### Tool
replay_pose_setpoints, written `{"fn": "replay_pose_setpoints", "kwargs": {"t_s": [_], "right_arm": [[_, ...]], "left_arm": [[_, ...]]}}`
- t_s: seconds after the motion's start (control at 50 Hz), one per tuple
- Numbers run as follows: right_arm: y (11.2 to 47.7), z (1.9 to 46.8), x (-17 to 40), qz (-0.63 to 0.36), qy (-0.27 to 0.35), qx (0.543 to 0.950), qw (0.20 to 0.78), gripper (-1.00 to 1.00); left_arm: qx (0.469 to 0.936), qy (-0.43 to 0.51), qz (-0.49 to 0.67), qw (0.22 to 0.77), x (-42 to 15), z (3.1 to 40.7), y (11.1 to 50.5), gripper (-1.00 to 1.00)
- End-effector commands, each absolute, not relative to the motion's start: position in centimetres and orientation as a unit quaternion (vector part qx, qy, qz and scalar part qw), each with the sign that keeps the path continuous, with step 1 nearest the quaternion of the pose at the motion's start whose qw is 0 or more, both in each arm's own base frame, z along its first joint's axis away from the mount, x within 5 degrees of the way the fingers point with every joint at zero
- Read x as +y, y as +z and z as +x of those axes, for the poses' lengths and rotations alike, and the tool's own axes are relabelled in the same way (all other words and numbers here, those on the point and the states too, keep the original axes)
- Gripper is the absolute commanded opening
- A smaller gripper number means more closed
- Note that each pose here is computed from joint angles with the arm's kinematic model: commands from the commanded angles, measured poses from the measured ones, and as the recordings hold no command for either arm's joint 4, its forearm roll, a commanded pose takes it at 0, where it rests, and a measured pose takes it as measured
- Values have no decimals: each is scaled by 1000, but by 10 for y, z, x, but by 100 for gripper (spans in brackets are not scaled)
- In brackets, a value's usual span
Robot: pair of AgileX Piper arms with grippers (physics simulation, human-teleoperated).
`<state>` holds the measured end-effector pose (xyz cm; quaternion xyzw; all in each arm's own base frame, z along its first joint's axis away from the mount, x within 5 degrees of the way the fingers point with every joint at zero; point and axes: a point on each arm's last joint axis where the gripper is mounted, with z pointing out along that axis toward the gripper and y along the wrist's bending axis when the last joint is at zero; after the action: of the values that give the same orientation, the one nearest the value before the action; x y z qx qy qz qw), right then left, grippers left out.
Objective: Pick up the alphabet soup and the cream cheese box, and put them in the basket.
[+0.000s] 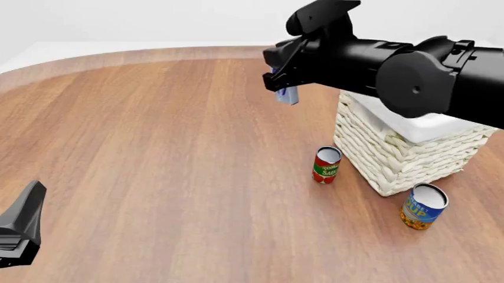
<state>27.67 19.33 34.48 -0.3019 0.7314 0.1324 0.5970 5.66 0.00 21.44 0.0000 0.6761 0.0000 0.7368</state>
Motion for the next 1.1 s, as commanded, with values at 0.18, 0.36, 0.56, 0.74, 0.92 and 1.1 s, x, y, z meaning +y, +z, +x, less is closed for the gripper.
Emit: {"fn": "replay_pose_setpoints", "kwargs": {"t_s": [0.18, 0.36, 0.56, 0.74, 0.92, 1.1], "right_arm": [[375, 267, 167, -287, 115, 732, 607, -100], [381, 265, 158, -281, 106, 732, 611, -100], [385, 268, 150, -282, 88, 736, 610, -100], [384, 266, 143, -287, 76, 742, 601, -100], [395, 261, 129, -280, 59, 741, 608, -100], [408, 255, 117, -287, 36, 739, 609, -100]], "left_arm": [[676, 0, 0, 737, 0, 57, 214, 100], [676, 0, 0, 737, 0, 57, 214, 100], [676, 0, 0, 737, 0, 57, 214, 100], [676, 0, 0, 737, 0, 57, 214, 100], [676, 0, 0, 737, 0, 57, 214, 100], [676, 0, 0, 737, 0, 57, 214, 100]]}}
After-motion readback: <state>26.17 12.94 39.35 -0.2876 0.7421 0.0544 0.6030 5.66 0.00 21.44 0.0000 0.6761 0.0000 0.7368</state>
